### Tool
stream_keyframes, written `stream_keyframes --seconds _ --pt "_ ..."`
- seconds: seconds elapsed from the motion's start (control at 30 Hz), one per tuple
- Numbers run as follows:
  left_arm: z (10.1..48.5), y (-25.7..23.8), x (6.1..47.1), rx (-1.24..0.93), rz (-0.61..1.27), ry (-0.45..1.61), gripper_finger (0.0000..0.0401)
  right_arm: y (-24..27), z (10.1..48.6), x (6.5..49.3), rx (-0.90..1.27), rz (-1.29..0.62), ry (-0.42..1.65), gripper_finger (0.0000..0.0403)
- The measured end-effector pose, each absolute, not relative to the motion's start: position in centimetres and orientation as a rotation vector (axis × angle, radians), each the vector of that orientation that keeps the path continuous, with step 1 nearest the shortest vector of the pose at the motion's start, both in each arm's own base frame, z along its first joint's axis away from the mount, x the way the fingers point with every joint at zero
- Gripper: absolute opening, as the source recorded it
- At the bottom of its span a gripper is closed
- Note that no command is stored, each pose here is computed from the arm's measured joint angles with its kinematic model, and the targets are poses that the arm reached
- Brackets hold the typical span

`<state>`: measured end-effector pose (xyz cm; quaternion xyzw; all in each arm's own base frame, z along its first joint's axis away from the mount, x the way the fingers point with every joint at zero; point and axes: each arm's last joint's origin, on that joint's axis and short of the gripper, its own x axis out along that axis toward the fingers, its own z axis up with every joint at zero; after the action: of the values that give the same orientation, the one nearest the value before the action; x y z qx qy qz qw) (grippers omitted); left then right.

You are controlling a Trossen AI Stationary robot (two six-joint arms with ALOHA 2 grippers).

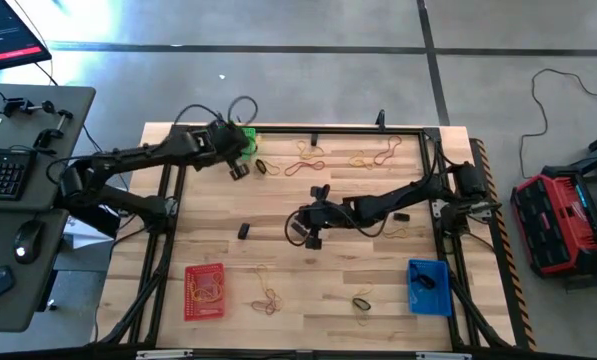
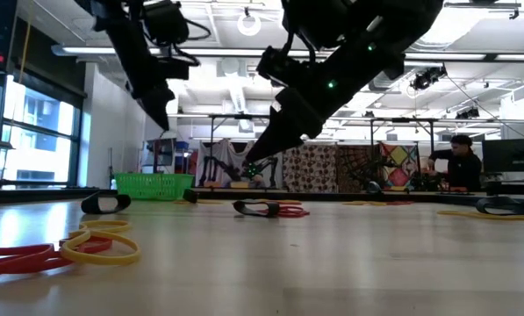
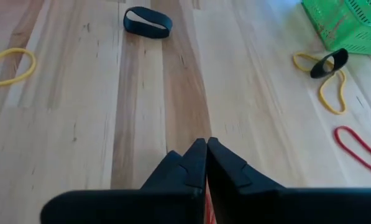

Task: Sort rubber bands into baskets
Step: Put the red rubber band into the green bin

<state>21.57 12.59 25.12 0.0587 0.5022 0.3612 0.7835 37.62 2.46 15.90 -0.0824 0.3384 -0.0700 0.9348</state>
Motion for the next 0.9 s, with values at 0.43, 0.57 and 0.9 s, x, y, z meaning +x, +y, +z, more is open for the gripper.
stream_keyframes --seconds 0.43,0.57,0.9 --pt "26.4 17.4 19.6 0.091 0.902 0.987 0.0 3.1 15.9 37.6 -0.136 -0.141 0.683 0.0" --pt "26.6 18.7 18.6 0.05 0.917 0.958 0.0 3.1 15.9 37.6 -0.126 -0.145 0.68 0.0" --pt "26.9 20.6 17.4 0.003 0.934 0.882 0.0 3.1 15.9 37.6 -0.129 -0.143 0.68 0.0"
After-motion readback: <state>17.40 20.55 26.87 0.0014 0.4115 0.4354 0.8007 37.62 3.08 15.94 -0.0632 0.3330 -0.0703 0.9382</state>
